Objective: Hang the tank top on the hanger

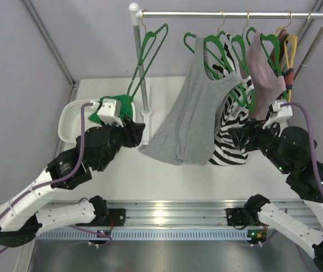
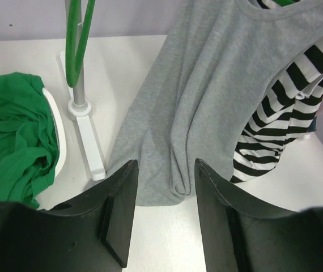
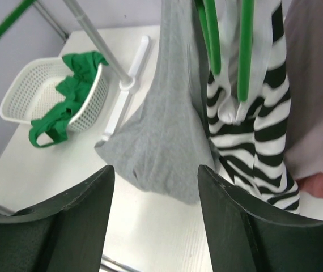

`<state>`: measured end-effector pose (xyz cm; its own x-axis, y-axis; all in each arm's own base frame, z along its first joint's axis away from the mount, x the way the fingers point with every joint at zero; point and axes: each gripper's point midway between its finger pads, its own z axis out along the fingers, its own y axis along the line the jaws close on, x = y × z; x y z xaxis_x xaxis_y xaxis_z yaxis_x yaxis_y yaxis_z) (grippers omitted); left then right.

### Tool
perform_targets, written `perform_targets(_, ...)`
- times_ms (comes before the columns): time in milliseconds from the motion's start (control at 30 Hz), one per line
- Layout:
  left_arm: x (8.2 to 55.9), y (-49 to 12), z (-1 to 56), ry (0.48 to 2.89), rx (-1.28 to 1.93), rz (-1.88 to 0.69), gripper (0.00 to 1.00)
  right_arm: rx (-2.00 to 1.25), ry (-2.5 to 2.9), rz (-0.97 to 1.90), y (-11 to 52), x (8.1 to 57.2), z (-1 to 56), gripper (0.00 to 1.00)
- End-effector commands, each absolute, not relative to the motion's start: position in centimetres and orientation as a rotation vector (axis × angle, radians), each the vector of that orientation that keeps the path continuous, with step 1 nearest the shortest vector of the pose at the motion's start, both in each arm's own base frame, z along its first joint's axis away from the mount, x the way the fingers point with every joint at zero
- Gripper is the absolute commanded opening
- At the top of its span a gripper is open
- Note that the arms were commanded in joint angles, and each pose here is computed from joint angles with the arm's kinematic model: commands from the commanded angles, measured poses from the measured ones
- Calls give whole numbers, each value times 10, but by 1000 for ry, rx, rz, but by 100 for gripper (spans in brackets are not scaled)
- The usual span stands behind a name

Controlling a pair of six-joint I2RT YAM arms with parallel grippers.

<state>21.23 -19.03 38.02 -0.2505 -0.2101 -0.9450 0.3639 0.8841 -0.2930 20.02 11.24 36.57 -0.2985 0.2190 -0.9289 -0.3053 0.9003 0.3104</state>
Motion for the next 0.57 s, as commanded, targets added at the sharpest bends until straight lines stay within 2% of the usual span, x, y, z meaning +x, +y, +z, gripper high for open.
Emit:
perform_targets(0,213,-184,371,1755,75,-530,49,-43,1871,561,114,189,334,61)
perform_targets(200,214,-180,352,1783,40,-508,49,-32,1982,566,116,183,274,61)
perform_targets(533,212,-169,317,1833,-1,-463,49,-6,2034,565,118,182,233,61)
